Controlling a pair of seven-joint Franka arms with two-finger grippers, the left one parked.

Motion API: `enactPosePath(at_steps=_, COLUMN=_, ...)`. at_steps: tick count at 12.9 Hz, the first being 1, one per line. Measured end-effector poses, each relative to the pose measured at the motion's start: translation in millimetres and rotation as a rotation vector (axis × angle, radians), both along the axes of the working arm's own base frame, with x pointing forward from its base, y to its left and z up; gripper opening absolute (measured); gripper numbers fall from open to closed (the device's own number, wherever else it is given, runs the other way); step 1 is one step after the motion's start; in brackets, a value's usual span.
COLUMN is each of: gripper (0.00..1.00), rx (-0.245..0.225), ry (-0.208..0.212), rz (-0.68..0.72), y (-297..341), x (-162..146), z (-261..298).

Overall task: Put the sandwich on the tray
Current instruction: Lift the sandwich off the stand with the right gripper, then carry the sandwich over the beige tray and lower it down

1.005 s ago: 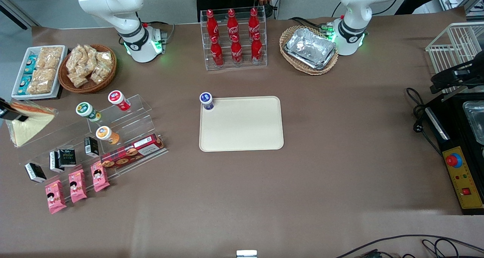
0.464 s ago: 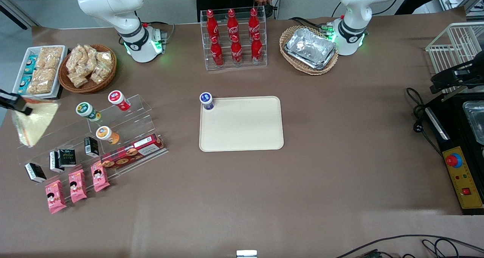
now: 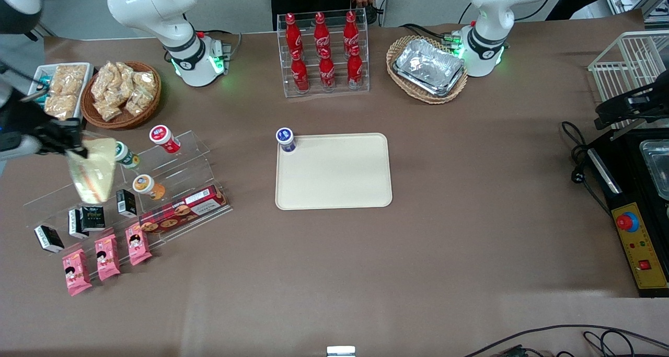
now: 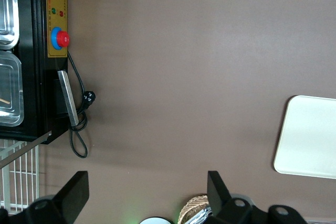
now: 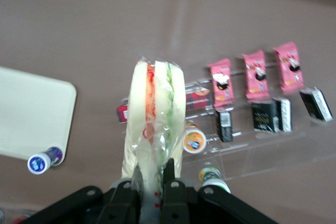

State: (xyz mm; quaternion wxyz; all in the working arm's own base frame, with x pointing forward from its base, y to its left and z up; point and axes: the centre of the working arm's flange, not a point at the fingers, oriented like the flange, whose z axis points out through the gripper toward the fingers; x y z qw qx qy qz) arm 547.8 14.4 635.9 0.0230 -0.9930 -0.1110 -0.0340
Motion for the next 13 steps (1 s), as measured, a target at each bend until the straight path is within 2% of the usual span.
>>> enactPosePath(at_steps=6, gripper=0.16, rx=-0.021, ry=-0.006, rz=0.445, y=86, x=-5, z=-6)
enactPosePath(at_steps=9, gripper=0.16, rx=-0.033, ry=0.006, rz=0.585, y=150, x=-11, z=-20)
enactPosePath(at_steps=13, gripper=0.16, rx=-0.069, ry=-0.026, rz=0.752, y=245, x=-13, z=-59)
